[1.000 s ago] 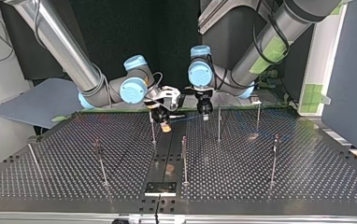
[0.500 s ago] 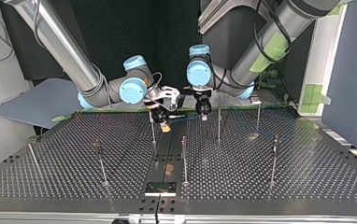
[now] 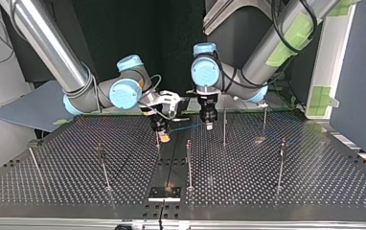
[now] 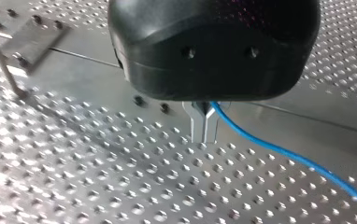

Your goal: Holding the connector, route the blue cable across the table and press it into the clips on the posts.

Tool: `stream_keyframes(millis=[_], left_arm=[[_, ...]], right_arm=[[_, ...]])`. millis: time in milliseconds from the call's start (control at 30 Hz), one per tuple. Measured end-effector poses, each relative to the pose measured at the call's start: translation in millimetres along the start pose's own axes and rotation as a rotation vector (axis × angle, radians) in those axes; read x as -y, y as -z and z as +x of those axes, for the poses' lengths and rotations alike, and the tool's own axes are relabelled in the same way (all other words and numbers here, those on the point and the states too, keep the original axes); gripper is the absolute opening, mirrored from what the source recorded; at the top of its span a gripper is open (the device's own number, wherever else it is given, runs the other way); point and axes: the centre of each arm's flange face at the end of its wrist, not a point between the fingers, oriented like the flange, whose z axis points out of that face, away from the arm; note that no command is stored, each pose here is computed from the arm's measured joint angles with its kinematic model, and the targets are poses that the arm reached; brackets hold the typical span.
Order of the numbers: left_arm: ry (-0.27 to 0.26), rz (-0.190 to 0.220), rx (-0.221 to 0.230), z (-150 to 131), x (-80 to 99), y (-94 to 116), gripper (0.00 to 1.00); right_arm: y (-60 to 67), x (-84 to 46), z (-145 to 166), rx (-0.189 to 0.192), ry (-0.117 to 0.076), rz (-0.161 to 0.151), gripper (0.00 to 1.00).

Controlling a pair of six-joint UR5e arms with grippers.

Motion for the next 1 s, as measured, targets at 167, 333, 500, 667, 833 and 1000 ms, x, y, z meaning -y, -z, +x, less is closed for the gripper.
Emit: stream_keyframes(millis=[167,333,500,667,833,1000], left_arm=[[-0.003,0.008,0.002,-19,5.6,11,0.0],[-0.003,0.021,0.01,-41,12.1,25,0.0],[0.009,0.034,0.031,-65,17.5,37,0.0],[0.028,0.045,0.065,-88,20.8,45,0.0],[0.052,0.06,0.11,-114,22.4,52,0.0],[0.074,0.074,0.156,-138,22.0,57,0.0]], right_arm=[[13.5,5.5,26,-0.024,-0.012,0.007,0.0],[28.6,9.2,54,-0.054,-0.019,0.016,0.0],[44.4,15.3,80,-0.084,-0.024,0.036,0.0],[59.0,18.6,103,-0.112,-0.026,0.045,0.0],[76.0,22.9,129,-0.152,-0.024,0.061,0.0],[93.6,26.5,155,-0.195,-0.021,0.078,0.0]])
